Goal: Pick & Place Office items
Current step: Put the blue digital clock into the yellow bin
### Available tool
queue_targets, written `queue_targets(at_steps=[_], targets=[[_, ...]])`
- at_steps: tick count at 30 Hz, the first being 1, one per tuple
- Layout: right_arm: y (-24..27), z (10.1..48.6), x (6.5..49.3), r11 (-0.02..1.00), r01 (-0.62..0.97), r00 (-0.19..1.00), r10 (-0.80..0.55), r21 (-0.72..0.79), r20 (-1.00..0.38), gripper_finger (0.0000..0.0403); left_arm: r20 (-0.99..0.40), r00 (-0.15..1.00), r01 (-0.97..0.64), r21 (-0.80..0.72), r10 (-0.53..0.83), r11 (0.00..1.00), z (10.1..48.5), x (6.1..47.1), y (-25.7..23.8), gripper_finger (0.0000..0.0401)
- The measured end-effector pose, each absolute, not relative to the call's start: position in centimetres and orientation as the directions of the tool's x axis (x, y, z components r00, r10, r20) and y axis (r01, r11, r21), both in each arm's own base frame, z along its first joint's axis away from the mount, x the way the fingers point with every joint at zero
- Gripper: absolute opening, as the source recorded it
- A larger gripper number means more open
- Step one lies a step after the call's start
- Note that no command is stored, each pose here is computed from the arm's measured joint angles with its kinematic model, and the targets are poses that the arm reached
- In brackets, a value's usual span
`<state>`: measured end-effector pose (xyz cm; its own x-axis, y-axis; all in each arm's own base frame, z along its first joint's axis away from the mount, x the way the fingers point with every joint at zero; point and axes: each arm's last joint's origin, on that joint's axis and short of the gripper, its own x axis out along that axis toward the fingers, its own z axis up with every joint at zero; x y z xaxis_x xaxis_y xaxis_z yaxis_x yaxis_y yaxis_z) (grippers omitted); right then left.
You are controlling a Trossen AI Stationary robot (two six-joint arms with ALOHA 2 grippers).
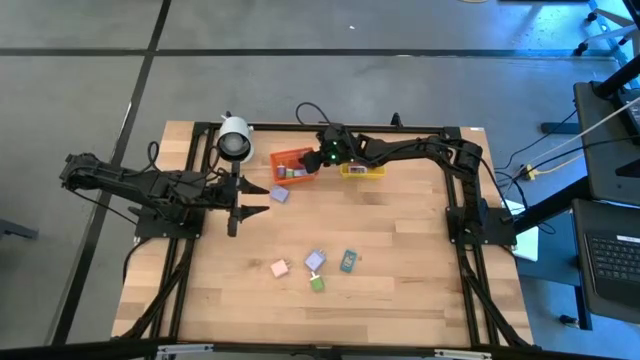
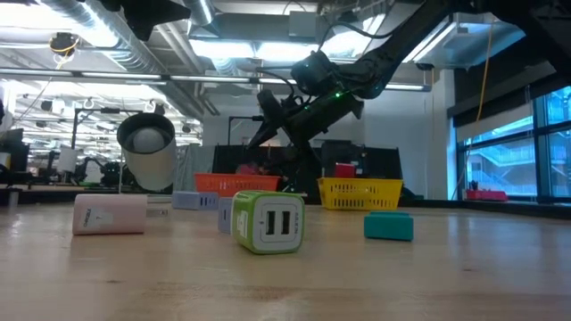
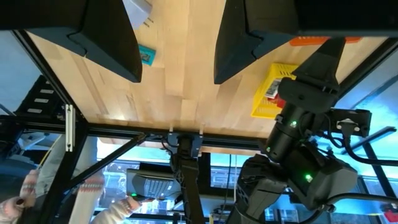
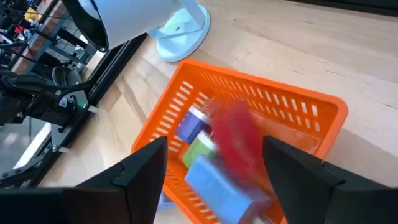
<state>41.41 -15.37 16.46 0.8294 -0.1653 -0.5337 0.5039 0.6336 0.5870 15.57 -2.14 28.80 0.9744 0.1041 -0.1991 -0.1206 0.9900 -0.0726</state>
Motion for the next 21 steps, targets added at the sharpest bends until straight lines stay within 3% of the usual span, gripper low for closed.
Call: queue_targets(at_steps=[11,21], targets=[[-15.13,16.50,41.52,0.646,0.512,0.826,-0.187,0.567,-0.532,0.0296,-0.205,0.973,-0.121,-0.072,0.104,0.990,28.75,15.56,-2.14,0.0196],[-14.93,16.91,41.60,0.665,0.477,0.843,-0.159,0.575,-0.514,0.0259,-0.231,0.967,-0.125,-0.072,0.106,0.989,28.45,15.66,-2.15,0.0196]])
